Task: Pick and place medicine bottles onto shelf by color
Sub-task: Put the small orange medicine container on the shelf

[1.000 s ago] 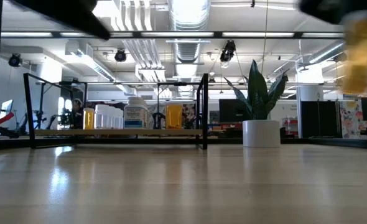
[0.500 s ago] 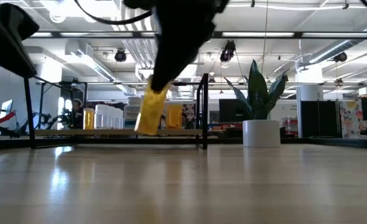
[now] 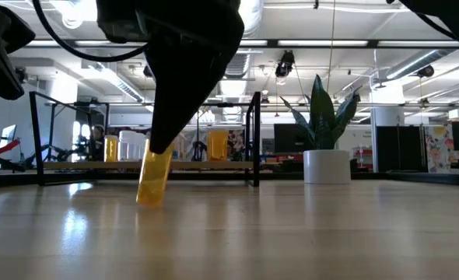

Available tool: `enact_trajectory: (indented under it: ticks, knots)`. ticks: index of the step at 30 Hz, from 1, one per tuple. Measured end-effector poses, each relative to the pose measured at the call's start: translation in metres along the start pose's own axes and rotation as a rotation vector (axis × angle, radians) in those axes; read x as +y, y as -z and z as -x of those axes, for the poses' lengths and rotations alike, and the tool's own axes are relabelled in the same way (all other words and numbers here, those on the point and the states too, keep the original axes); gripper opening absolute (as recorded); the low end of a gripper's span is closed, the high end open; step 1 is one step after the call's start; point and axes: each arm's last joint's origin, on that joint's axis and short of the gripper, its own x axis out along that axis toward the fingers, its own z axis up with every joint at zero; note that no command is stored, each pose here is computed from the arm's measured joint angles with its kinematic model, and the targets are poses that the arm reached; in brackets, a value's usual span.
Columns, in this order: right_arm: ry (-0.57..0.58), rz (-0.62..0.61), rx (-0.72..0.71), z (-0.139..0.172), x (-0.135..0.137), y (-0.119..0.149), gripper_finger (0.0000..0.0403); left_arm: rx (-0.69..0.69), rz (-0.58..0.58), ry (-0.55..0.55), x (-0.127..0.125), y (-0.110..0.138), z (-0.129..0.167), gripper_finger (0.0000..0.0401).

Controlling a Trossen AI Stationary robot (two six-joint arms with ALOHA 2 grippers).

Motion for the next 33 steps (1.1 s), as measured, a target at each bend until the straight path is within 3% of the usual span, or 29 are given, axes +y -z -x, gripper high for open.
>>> enact_trajectory:
  ticks: [12, 19, 26, 33]
  knots:
    - [0.002, 0.081, -0.053, 0.001, 0.000, -0.005, 0.0183, 0.001, 0.009, 0.002, 0.000, 0.001, 0.000, 0.0000]
    - [-0.002, 0.108, 0.036, 0.035, 0.005, 0.007, 0.0183, 0.000, -0.007, 0.017, -0.003, 0.006, 0.005, 0.0000]
    - [0.111, 0.071, 0.071, 0.045, 0.025, 0.053, 0.0149, -0.087, -0.042, 0.000, -0.007, 0.013, 0.012, 0.0000]
    - [0.103, -0.108, -0.129, 0.055, 0.052, 0.131, 0.0117, -0.233, -0.004, -0.103, 0.005, 0.024, -0.005, 0.0001]
